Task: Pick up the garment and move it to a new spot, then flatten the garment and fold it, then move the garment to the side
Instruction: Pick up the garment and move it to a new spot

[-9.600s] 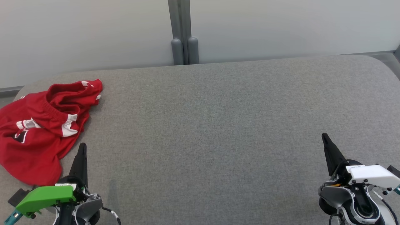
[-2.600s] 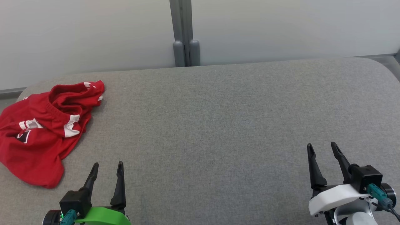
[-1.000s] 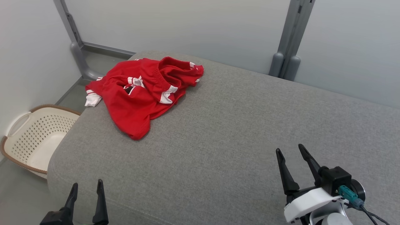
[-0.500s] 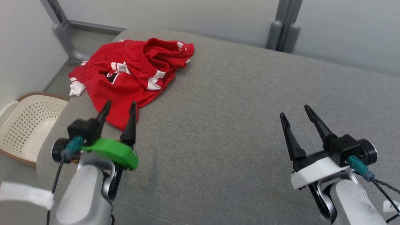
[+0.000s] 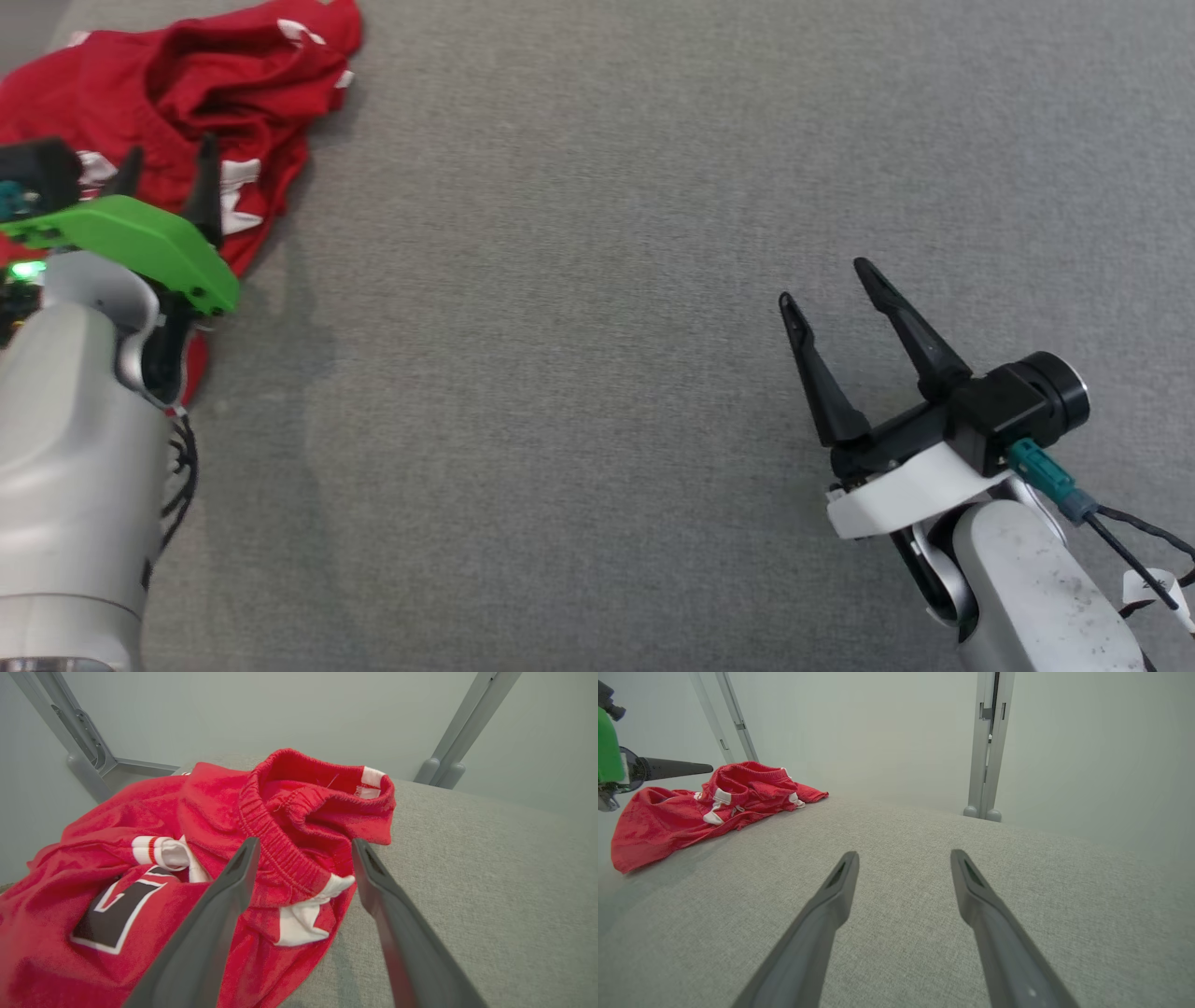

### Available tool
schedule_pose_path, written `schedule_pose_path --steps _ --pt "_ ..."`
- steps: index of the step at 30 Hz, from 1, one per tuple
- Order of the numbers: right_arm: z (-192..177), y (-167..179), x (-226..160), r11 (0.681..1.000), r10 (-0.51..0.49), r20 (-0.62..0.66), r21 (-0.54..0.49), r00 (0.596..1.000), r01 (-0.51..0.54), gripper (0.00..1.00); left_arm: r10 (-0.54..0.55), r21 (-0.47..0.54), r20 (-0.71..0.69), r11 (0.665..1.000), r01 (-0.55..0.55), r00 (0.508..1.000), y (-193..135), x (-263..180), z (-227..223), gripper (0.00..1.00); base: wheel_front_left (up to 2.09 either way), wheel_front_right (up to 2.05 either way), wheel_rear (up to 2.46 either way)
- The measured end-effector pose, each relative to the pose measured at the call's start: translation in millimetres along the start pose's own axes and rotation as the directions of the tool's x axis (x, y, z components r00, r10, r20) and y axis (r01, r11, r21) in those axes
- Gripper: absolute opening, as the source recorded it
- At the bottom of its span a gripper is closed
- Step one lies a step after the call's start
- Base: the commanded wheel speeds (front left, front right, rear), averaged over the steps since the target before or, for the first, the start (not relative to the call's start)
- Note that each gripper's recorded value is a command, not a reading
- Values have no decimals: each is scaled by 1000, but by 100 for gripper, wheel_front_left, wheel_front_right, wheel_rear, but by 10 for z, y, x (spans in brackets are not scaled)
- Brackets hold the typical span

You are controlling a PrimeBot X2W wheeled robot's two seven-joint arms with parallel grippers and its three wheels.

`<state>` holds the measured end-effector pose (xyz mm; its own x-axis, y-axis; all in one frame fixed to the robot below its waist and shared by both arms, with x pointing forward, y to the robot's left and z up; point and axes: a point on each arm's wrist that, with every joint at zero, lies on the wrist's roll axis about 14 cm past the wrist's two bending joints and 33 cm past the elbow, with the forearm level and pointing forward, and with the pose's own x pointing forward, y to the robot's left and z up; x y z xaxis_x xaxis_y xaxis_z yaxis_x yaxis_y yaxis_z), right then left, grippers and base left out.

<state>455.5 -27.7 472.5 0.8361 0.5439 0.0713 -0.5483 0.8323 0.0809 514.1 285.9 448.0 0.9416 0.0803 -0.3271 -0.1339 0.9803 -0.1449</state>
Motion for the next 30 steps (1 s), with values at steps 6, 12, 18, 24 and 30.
schedule_pose_path --steps 6,12,18,24,30 --pt "-235 -179 -162 999 -44 -62 8 997 44 100 105 -2 -78 994 -105 991 205 453 -135 100 0 0 0" --pt "-423 -317 -326 995 -97 -121 17 988 100 100 157 30 -258 987 -155 953 283 595 -692 0 0 0 0" --pt "-496 -328 -496 989 -135 -161 33 978 142 100 113 8 -187 994 -113 976 190 681 -516 0 0 0 0" --pt "-427 -83 -587 988 -113 -161 83 981 127 100 30 16 -52 999 -30 998 -4 669 151 0 0 0 0" --pt "-140 78 -646 987 -119 -95 101 988 129 100 -160 83 106 985 152 981 -608 375 1030 0 0 0 0"
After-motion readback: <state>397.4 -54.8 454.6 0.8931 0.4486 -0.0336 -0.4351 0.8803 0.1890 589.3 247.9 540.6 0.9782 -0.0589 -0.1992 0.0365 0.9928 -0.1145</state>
